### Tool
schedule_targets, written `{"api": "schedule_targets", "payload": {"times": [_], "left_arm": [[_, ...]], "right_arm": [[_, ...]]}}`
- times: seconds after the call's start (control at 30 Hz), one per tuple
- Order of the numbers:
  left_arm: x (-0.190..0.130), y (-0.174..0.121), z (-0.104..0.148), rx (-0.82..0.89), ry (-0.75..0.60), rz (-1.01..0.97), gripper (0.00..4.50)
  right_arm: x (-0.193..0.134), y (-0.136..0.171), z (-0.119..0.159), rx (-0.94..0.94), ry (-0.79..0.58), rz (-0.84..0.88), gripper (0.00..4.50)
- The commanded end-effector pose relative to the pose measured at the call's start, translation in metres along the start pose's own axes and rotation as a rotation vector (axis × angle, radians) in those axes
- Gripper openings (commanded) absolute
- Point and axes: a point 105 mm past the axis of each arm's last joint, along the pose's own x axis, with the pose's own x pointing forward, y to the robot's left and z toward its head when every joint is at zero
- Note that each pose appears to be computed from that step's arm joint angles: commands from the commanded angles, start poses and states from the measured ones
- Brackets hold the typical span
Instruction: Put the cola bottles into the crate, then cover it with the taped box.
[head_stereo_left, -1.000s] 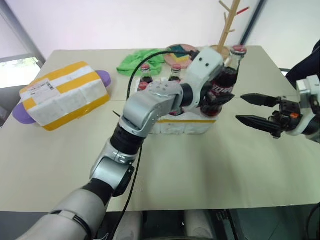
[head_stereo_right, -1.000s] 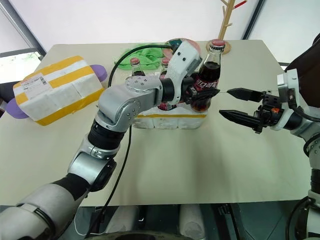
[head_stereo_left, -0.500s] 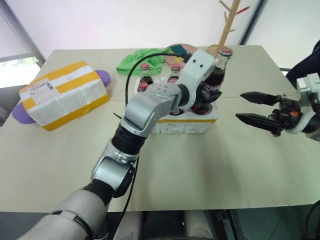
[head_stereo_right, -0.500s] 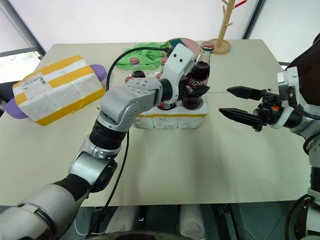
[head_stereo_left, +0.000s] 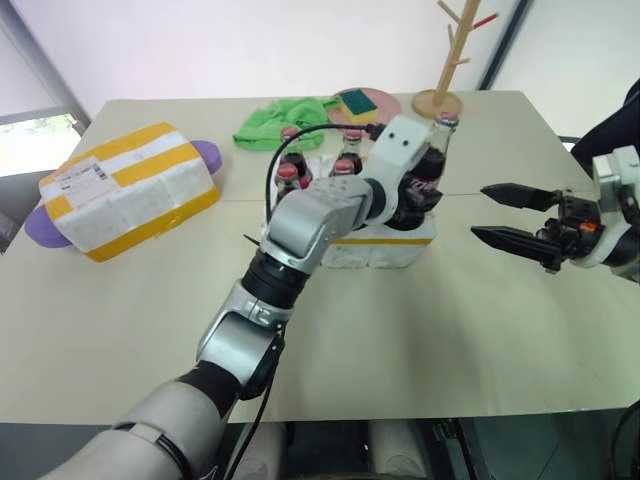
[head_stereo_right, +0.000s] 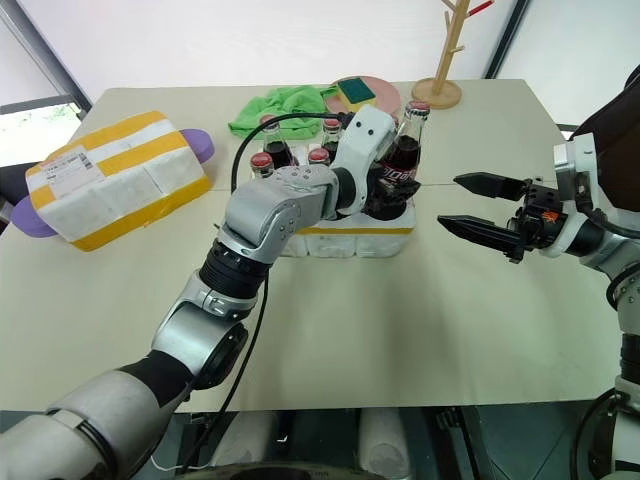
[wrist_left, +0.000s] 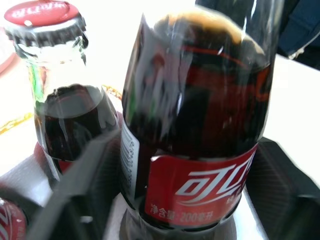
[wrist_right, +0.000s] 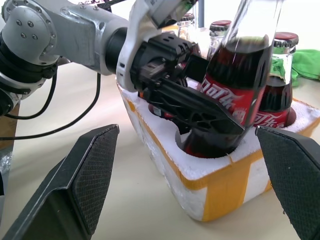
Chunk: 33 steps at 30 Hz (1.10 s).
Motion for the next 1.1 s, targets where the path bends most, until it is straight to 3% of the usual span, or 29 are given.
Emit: {"api": "schedule_targets", "payload": {"times": [0.03,0.27,0.4,0.53,0.77,0.87,0.97,1.1], "left_arm": [[-0.009,0.003,0.016,0.023,-0.054,0.007,4.49],[-0.021,0.006,0.015,0.037,-0.047,0.004,4.49],[-0.037,0.009,0.038,0.028,-0.112,-0.037,4.49],[-0.071,0.005,0.078,0.03,-0.224,-0.165,4.49],[-0.13,0.032,0.112,0.039,-0.272,-0.158,4.49],[-0.155,0.027,0.123,0.053,-0.327,-0.229,4.49],[-0.184,0.033,0.129,0.085,-0.377,-0.217,4.49],[-0.227,0.07,0.113,0.163,-0.348,0.0,4.49]], "right_arm": [[0.0,0.0,0.012,-0.047,-0.022,0.006,4.5],[0.001,-0.002,0.011,-0.047,-0.025,0.01,4.5],[0.004,-0.003,0.011,-0.048,-0.024,0.016,4.5],[0.006,-0.006,0.011,-0.053,-0.016,0.026,4.5],[0.006,-0.016,0.013,-0.064,0.003,0.031,4.5],[0.006,-0.021,0.013,-0.064,0.01,0.031,4.5],[0.01,-0.026,0.013,-0.067,0.017,0.04,4.5],[0.013,-0.028,0.016,-0.083,0.03,0.075,4.5]]}}
